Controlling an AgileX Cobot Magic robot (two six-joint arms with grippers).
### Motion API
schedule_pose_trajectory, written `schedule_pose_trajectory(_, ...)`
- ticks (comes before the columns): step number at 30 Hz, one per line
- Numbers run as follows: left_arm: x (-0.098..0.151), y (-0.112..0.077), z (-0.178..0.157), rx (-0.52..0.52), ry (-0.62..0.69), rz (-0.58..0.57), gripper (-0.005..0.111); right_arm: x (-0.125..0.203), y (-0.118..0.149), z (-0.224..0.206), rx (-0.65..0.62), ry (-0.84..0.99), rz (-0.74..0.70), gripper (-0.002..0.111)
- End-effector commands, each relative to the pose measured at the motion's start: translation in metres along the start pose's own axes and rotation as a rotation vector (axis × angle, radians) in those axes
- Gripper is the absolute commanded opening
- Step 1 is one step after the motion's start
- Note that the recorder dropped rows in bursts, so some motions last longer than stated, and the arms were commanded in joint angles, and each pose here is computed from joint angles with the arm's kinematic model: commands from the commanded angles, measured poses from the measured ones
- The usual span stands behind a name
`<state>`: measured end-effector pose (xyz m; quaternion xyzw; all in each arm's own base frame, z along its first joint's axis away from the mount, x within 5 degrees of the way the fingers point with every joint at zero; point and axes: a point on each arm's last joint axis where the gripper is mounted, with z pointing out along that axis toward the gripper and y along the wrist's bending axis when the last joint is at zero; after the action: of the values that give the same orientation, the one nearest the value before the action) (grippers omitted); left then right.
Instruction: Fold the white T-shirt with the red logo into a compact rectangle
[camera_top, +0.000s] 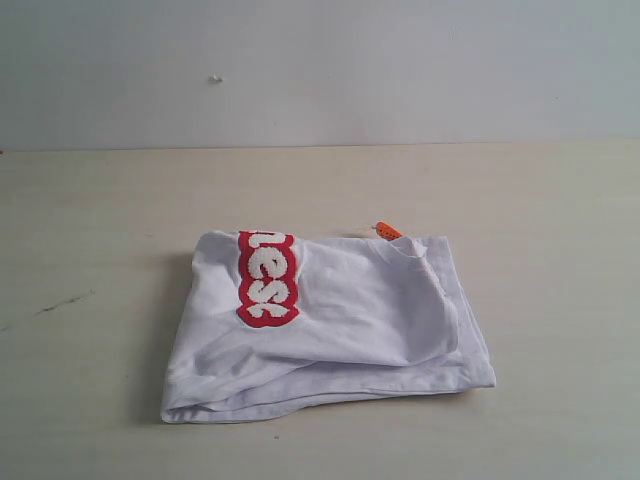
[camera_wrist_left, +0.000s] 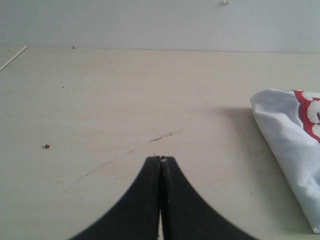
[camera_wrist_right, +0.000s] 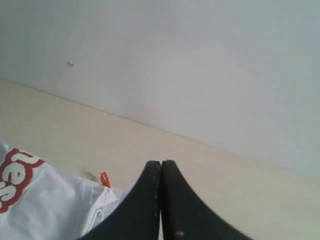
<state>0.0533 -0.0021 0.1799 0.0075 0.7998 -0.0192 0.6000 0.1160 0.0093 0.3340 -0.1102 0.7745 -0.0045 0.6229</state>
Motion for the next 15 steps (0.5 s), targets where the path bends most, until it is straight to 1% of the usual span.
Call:
schedule_pose_trajectory(1, -0.001, 0.000, 0.000, -0.003, -0.015, 0.002, 0.000, -0.001, -0.003, -0.011, 0.060, -0.037, -0.029, 0.000)
schedule_pose_trajectory(8, -0.001, 0.000, 0.000, -0.003, -0.015, 0.002, 0.000, -0.004, -0.004, -0.031, 0.135, -0.094, -0.072, 0.000)
schedule_pose_trajectory(15, -0.001, 0.000, 0.000, -0.003, -0.015, 0.002, 0.000, -0.004, -0.006, -0.053, 0.257, -0.145, -0.048, 0.000)
